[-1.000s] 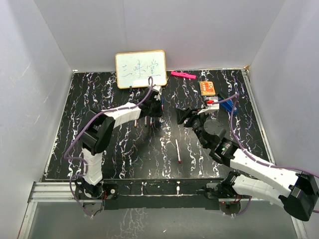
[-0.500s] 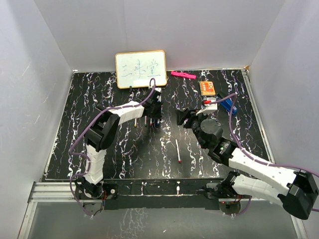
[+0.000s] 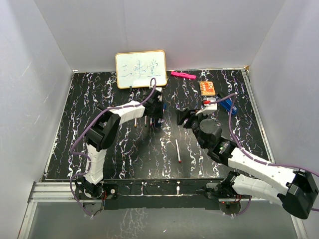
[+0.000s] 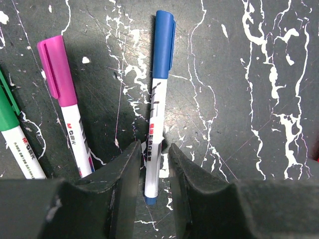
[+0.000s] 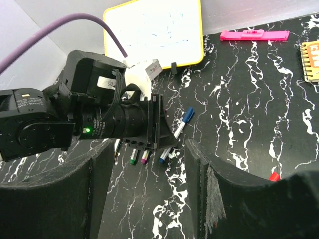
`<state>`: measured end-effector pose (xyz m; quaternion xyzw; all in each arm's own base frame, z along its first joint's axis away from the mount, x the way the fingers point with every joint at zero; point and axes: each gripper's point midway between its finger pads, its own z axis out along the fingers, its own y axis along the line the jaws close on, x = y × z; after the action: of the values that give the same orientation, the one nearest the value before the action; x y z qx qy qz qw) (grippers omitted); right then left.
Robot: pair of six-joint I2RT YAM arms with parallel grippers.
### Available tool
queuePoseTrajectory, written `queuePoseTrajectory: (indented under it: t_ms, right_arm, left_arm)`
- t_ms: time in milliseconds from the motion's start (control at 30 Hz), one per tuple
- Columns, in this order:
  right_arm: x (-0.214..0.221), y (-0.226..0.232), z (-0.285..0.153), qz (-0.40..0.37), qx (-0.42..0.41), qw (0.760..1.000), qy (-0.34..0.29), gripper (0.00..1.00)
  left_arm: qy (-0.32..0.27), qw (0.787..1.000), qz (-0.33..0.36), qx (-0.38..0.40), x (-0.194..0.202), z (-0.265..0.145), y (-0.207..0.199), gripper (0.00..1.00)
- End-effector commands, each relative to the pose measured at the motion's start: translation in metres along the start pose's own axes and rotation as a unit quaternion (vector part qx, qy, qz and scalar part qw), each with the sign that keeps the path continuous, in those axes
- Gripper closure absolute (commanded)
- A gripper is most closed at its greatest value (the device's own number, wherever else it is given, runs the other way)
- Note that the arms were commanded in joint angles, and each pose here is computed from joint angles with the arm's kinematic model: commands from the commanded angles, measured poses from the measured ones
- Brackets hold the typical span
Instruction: Insert the pens into the pen caps
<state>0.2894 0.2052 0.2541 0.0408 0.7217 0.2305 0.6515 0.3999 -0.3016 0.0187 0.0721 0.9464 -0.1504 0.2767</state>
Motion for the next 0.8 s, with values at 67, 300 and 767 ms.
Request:
queuePoseTrajectory:
  t_ms: [67,300,767]
  right_arm:
    - [0.006,-0.014,0.001,-0.018,0.043,0.999,0.020,0.44]
    - [0.066,-0.039,-0.009,-0.053,0.090,0.985,0.135,0.44]
    - [0.161,-0.040,-0.047,-0.025,0.063,0.953,0.294,0.48]
  left_arm:
    - [0.002,1.000,0.000,-0.013,-0.003,-0.014,0.003,0.71]
    - [-0.048,0.999,0.002,0.015,-0.029,-0.058,-0.010,0.69]
    - [-0.115,0.991,0.003,0.066,-0.022,-0.146,-0.015,0.67]
